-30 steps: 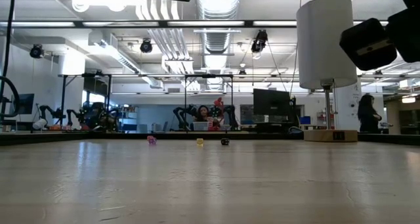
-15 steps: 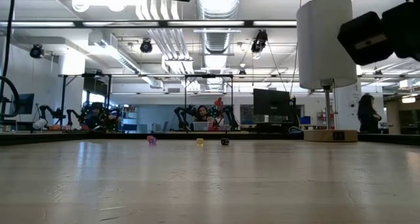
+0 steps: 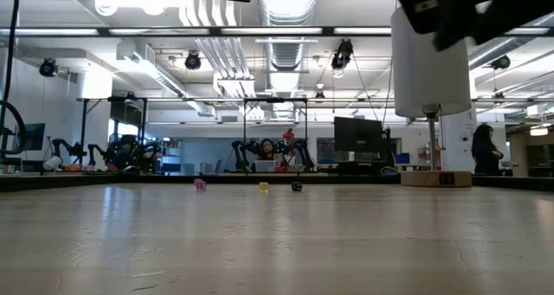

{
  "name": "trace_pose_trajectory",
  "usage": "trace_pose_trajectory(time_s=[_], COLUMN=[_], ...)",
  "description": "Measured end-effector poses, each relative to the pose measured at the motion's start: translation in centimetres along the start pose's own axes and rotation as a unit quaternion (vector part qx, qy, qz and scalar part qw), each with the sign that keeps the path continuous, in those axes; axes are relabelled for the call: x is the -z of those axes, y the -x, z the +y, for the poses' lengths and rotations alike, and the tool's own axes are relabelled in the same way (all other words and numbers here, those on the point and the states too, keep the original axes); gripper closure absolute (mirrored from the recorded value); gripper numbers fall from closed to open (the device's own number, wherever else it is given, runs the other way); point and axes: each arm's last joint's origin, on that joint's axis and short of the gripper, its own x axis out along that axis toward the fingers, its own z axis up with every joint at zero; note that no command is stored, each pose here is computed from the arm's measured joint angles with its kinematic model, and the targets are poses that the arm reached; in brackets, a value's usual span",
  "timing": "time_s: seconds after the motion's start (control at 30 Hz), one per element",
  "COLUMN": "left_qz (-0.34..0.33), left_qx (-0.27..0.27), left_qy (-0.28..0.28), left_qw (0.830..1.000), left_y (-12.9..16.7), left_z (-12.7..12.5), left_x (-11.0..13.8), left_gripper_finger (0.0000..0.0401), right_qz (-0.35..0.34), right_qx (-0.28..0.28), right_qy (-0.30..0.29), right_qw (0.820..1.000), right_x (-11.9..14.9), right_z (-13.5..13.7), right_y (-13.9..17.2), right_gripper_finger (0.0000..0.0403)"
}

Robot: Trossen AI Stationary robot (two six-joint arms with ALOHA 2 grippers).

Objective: Pick & Place Dice
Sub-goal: Put the small black die into the blue bin

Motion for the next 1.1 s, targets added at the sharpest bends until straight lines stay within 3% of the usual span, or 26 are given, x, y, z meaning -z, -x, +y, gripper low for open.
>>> trace_pose_trajectory(time_s=[0.23,0.33,0.47,0.7,1.1], left_qz=[0.0,0.003,0.017,0.016,0.014], left_qx=[0.0,0.001,0.002,0.0,0.0], left_qy=[0.001,0.001,-0.001,0.003,0.004], left_qw=[1.0,1.0,1.0,1.0,1.0], left_y=[0.0,0.0,0.0,-0.1,-0.1], left_z=[0.0,0.0,0.0,0.1,0.1], left_x=[0.0,0.1,0.4,0.4,0.3], left_gripper_finger=[0.0323,0.0323,0.0323,0.0323,0.0323], right_qz=[0.022,0.041,0.01,-0.032,-0.057], right_qx=[0.052,0.067,0.097,0.157,0.193], right_qy=[-0.072,-0.067,-0.084,-0.195,-0.223], right_qw=[0.996,0.995,0.992,0.968,0.954], right_x=[1.1,2.5,3.3,4.1,4.8], right_z=[-3.7,-4.9,-6.9,-11.1,-13.9], right_y=[-0.9,-1.4,-2.1,-2.2,-4.8], right_gripper_finger=[0.0276,0.0282,0.029,0.0298,0.0255])
